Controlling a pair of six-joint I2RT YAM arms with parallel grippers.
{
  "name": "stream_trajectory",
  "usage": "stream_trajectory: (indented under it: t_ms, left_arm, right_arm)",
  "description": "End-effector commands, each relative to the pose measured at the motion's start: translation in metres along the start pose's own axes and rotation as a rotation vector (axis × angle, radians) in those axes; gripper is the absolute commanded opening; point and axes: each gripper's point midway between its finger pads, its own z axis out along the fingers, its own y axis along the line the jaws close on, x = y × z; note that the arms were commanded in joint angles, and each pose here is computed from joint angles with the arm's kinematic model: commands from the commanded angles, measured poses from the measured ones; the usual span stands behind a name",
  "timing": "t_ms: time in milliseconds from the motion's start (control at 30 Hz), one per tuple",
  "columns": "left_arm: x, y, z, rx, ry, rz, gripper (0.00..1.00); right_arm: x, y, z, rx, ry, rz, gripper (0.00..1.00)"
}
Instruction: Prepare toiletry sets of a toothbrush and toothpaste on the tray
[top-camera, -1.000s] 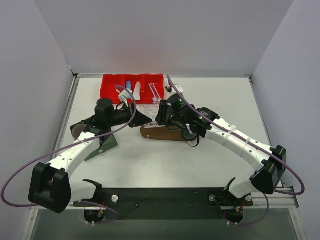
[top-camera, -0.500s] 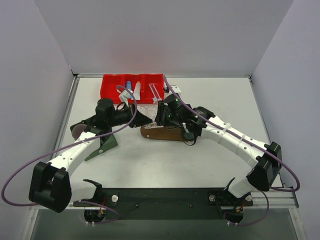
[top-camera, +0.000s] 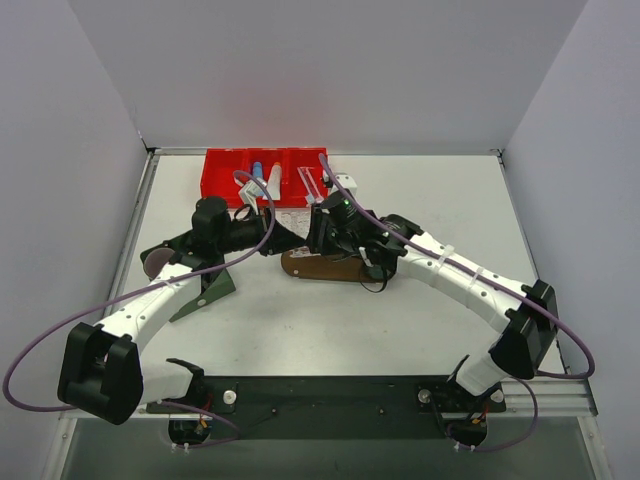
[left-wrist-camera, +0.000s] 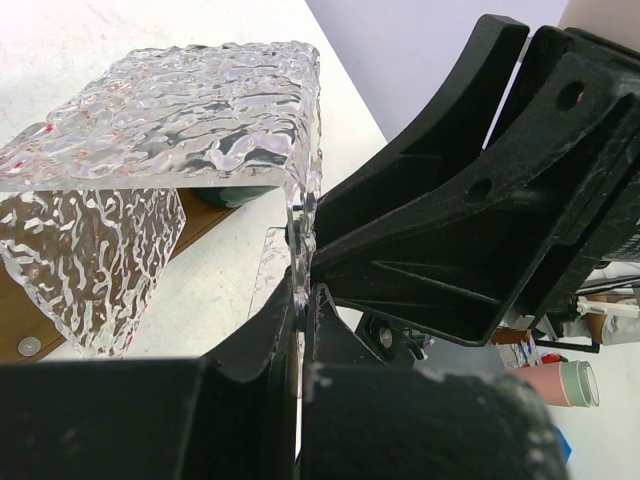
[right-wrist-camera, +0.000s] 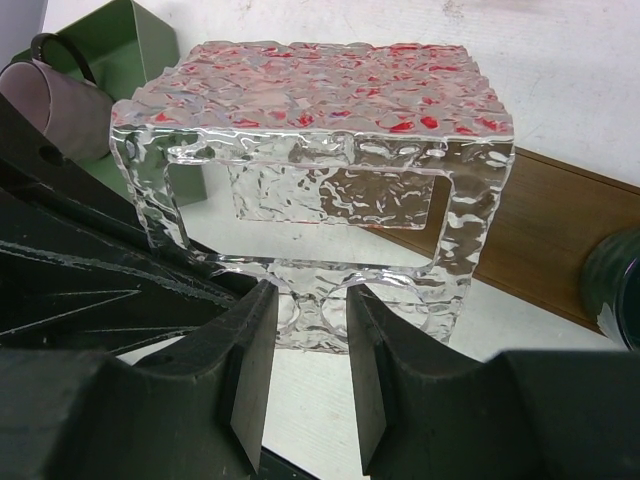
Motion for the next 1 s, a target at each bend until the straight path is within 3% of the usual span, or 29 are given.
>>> stream_trajectory:
  t_ms: [0,267,600,733,867,900,967]
  left_arm:
    - [-0.016,-0.023,-0.001,0.08,-0.042,0.086,0.0]
    - [-0.015,-0.025,-0.002,0.088,-0.042,0.087,0.0]
    - [-0.015,-0.02,-0.001,0.067,-0.037,0.094,0.0]
    - [-0.014,-0.012,-0.002,0.004,-0.015,0.113,0.0]
    - [-0.021,-0.009,-0.008,-0.059,-0.024,0.174,0.22]
    - [-0.024,-0.008,-0.009,-0.074,-0.035,0.197,0.33]
    - [-0.026,-0.01,-0.012,-0.084,-0.042,0.219,0.47]
  right_arm:
    - [-0.006,0.006,0.001,0.002,-0.033,0.011,0.3]
    - [-0.008,-0.006,0.003,0.053,-0.072,0.019,0.26]
    - [-0.01,-0.009,0.002,0.069,-0.087,0.009,0.0]
    - [-0.012,-0.011,-0.001,0.077,-0.097,0.01,0.0]
    - [-0.016,-0.015,-0.007,0.096,-0.116,0.015,0.0]
    - [-0.018,-0.016,-0.009,0.101,-0.122,0.017,0.0]
    - [-0.019,-0.022,-0.012,0.132,-0.125,0.017,0.0]
